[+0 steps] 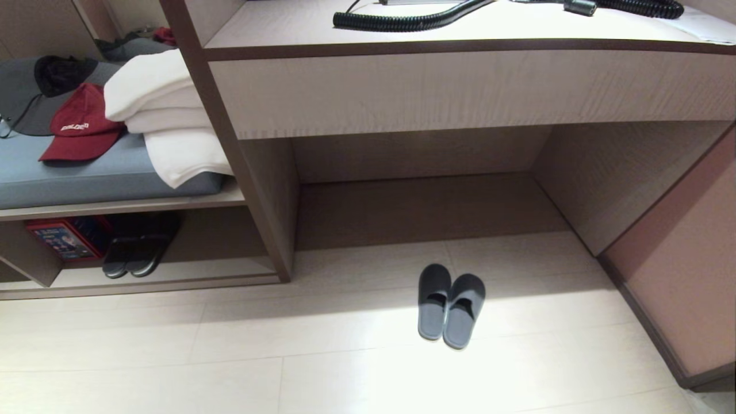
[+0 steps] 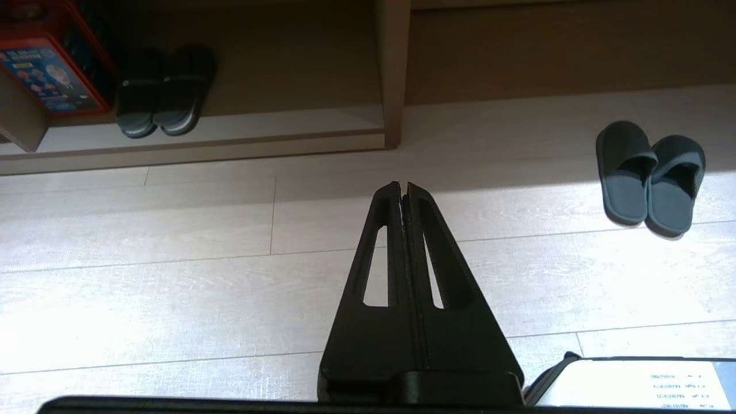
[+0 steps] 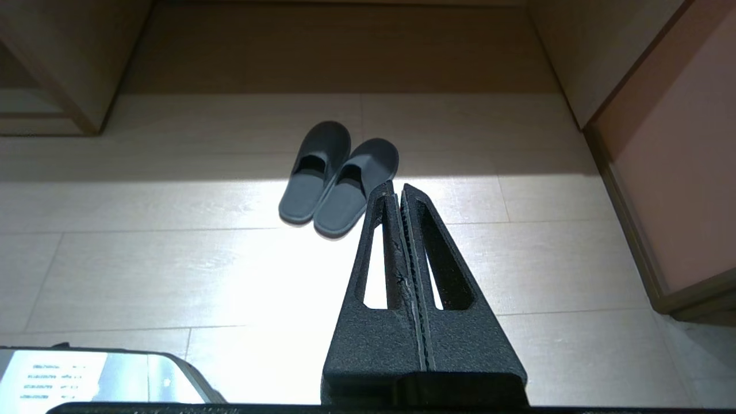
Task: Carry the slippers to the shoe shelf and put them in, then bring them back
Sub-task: Pick up the slippers on the floor
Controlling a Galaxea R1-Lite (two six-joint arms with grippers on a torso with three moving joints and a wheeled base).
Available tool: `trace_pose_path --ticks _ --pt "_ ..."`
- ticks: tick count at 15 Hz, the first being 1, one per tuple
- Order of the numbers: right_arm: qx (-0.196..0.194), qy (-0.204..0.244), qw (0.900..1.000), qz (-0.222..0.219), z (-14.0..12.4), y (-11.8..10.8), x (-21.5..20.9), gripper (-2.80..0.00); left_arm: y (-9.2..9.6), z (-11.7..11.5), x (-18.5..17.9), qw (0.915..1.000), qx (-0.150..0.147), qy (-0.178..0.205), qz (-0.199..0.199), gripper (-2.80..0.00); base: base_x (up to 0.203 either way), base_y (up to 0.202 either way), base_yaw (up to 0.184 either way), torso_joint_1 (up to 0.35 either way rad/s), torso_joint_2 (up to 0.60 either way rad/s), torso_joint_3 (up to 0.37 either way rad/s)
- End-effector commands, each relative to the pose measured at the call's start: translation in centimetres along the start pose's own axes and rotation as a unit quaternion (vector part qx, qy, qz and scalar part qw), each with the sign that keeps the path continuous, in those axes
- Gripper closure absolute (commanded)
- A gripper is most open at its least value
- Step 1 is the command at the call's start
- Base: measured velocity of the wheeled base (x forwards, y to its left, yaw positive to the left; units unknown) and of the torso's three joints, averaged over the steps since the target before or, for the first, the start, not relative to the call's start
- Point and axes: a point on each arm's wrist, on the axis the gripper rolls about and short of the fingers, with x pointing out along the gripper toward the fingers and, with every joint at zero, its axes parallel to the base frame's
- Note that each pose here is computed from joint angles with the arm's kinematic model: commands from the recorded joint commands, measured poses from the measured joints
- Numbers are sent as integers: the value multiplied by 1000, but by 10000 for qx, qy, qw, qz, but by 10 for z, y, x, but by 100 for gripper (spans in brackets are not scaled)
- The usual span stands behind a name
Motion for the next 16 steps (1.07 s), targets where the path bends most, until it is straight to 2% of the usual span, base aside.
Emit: trace_pose_path --ticks 1,16 --pt "-4 -3 10000 2 0 0 0 0 0 0 0 10000 0 8 4 0 0 0 0 3 3 -207" --pt "-4 5 10000 2 0 0 0 0 0 0 0 10000 0 8 -3 0 0 0 0 3 3 -198"
